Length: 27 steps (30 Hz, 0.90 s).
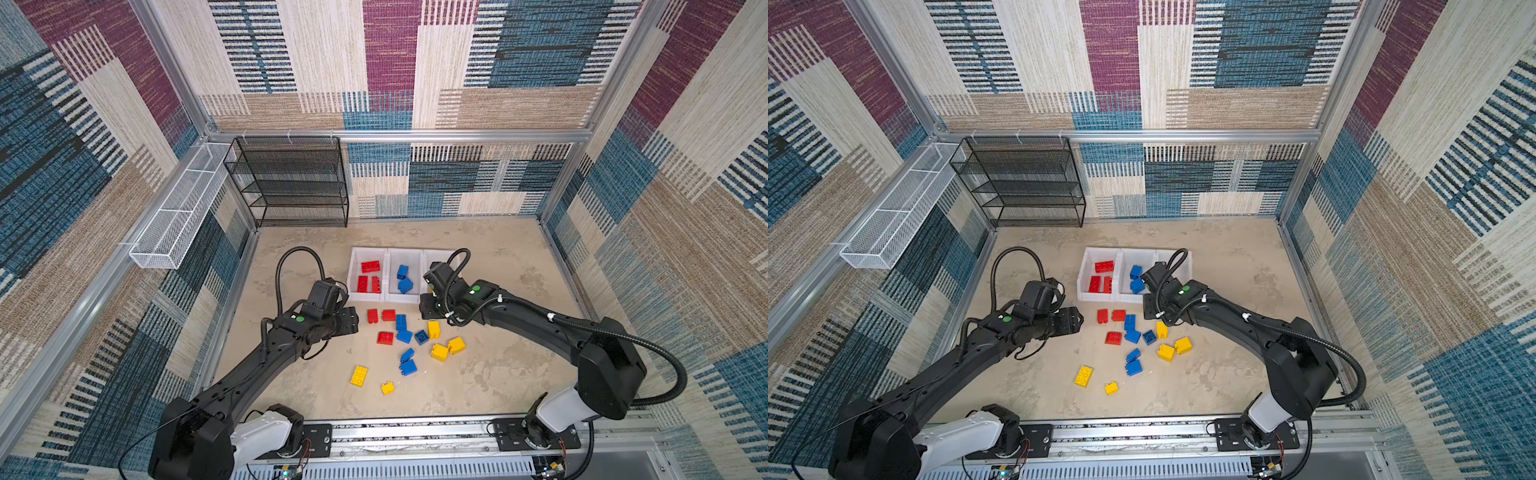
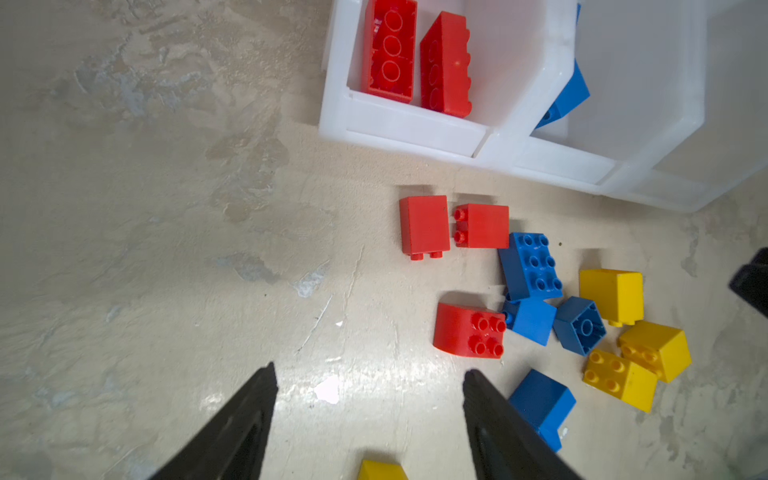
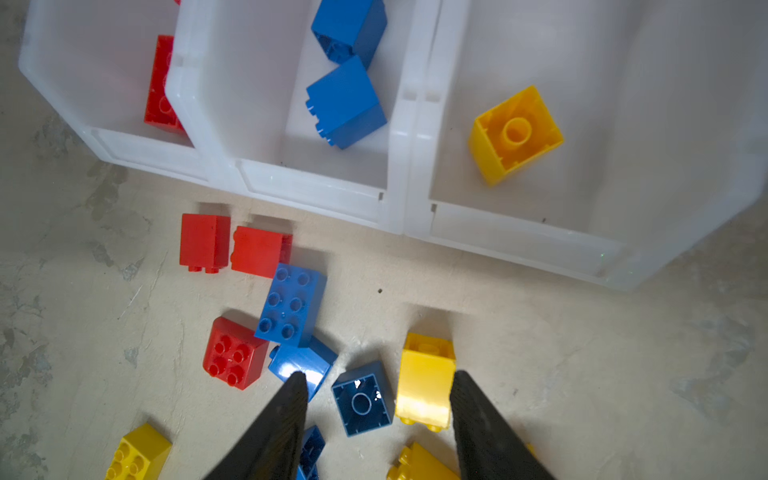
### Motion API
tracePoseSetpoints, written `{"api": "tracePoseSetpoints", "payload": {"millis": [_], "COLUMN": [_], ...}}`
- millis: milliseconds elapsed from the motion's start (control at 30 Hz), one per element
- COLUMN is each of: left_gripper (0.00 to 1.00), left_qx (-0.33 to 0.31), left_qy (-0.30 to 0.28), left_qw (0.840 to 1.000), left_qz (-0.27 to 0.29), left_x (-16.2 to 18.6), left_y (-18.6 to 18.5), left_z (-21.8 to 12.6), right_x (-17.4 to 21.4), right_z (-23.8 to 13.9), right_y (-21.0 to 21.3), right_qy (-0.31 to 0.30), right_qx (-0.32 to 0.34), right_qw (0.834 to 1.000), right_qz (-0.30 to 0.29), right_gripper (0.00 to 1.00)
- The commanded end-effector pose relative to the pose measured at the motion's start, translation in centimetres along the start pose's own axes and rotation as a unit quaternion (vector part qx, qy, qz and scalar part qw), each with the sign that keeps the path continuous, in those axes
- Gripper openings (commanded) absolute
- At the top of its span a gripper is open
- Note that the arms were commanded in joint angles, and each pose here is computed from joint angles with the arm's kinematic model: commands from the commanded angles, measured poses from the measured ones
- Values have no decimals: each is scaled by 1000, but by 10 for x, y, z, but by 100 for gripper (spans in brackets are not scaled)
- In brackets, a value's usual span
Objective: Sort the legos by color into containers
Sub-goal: 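Withdraw the left gripper from the bin while the right gripper lowers over a blue brick, then grasp the blue 2x4 brick with the right gripper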
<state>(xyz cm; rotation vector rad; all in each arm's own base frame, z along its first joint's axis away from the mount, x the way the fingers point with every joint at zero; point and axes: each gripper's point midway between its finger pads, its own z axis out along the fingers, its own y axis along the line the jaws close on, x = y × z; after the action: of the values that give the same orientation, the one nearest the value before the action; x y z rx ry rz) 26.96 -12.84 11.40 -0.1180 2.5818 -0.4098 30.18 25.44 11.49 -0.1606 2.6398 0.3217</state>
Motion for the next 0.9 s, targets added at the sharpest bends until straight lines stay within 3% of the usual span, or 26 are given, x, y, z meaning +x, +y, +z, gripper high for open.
{"api": "tracePoseSetpoints", "payload": {"millis": [0, 300, 633, 867], "left_gripper": [74, 74, 73, 73], "left_qx": [19, 41, 67, 69], "left_qy": [0, 17, 28, 26], "left_qw": [1000, 999, 997, 997], "left_qz": [-16, -17, -13, -14], "left_x": [5, 30, 43, 49], "left_y": [-3, 0, -4, -1], "left_z": [-2, -9, -14, -17], "right_x": [-3, 4, 21, 28], "right_z": [10, 49, 75, 81], "right_y": [15, 52, 55, 52], "right_qy": [-1, 30, 61, 69], "right_qx": [-1, 3, 30, 34], "right_qw": [1000, 1000, 998, 997], "right_qz": [4, -3, 9, 15], "right_gripper": [58, 58, 57, 50]}}
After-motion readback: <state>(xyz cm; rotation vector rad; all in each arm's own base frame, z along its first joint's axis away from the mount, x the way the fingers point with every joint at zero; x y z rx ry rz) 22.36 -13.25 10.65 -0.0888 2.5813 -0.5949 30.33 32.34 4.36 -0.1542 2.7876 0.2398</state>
